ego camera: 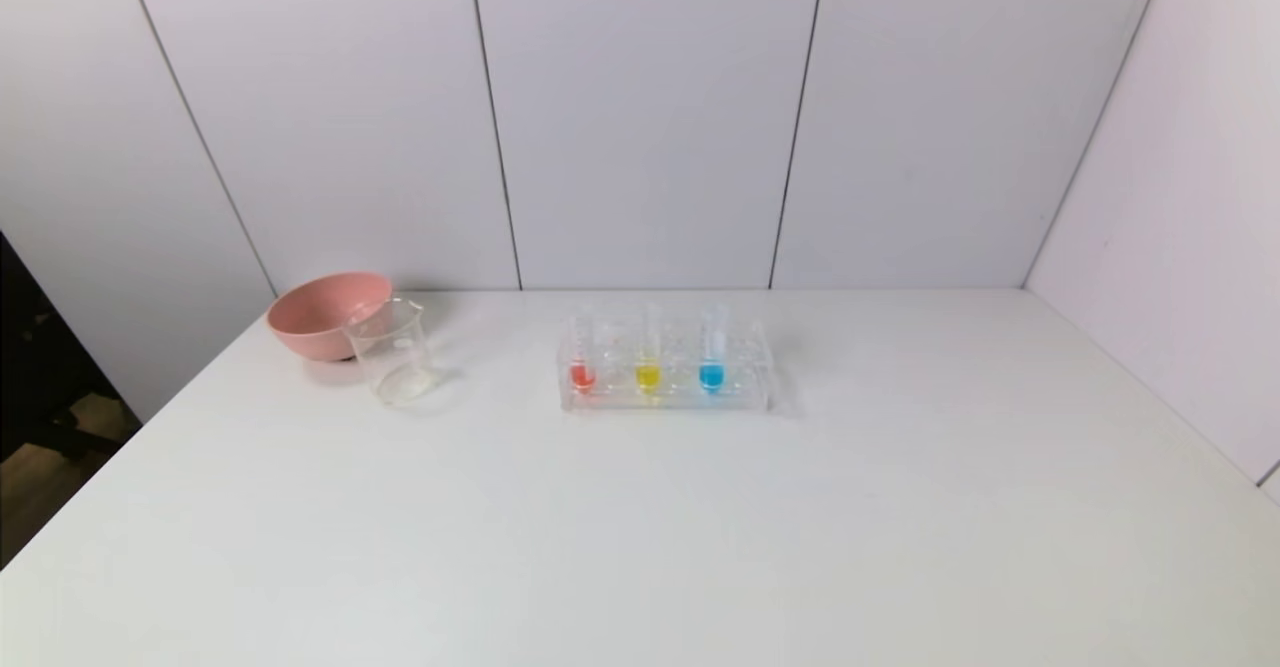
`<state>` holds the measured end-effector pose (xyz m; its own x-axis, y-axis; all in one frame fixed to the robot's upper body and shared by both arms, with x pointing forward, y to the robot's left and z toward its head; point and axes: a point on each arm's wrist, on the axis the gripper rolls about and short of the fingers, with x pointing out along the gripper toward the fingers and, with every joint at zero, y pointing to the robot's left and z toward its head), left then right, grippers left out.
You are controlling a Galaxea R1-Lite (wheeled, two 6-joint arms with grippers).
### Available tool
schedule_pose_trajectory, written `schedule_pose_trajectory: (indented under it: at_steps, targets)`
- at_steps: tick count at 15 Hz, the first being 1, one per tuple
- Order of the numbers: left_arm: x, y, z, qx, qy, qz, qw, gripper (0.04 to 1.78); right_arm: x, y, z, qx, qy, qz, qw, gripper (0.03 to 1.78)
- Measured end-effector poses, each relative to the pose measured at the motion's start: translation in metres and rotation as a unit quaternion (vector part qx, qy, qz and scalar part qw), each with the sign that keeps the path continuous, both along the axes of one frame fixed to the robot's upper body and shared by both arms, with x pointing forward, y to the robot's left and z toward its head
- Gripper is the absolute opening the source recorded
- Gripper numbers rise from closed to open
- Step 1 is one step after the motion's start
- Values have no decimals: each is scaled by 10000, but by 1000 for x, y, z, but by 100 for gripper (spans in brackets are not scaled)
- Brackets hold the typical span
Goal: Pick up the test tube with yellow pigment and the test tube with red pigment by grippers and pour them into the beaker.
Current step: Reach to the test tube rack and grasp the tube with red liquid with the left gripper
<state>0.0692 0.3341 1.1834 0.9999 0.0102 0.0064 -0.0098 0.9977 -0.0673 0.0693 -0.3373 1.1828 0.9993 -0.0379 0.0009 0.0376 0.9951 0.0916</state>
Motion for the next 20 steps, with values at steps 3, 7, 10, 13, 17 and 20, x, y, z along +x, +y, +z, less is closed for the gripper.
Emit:
schedule_pose_trajectory:
  at_steps: [3, 7, 10, 13, 17, 20]
  targets:
    - [0, 0, 0, -115, -9, 53, 9999, 176, 0, 0, 0, -2, 0, 2, 10000, 171]
    - [-1, 0, 1, 81, -13, 53, 10000, 176, 0, 0, 0, 0, 0, 0, 10000, 171]
    - [-4, 0, 14, 186, -249, -91, 9995, 176, 0, 0, 0, -2, 0, 0, 10000, 171]
    - [-10, 0, 41, 175, -483, -114, 9986, 176, 0, 0, 0, 0, 0, -2, 10000, 171]
    - [-7, 0, 95, 127, -615, -129, 9979, 176, 0, 0, 0, 0, 2, 0, 10000, 171]
    - [15, -1, 131, -192, -415, -396, 9982, 176, 0, 0, 0, 0, 2, 0, 10000, 171]
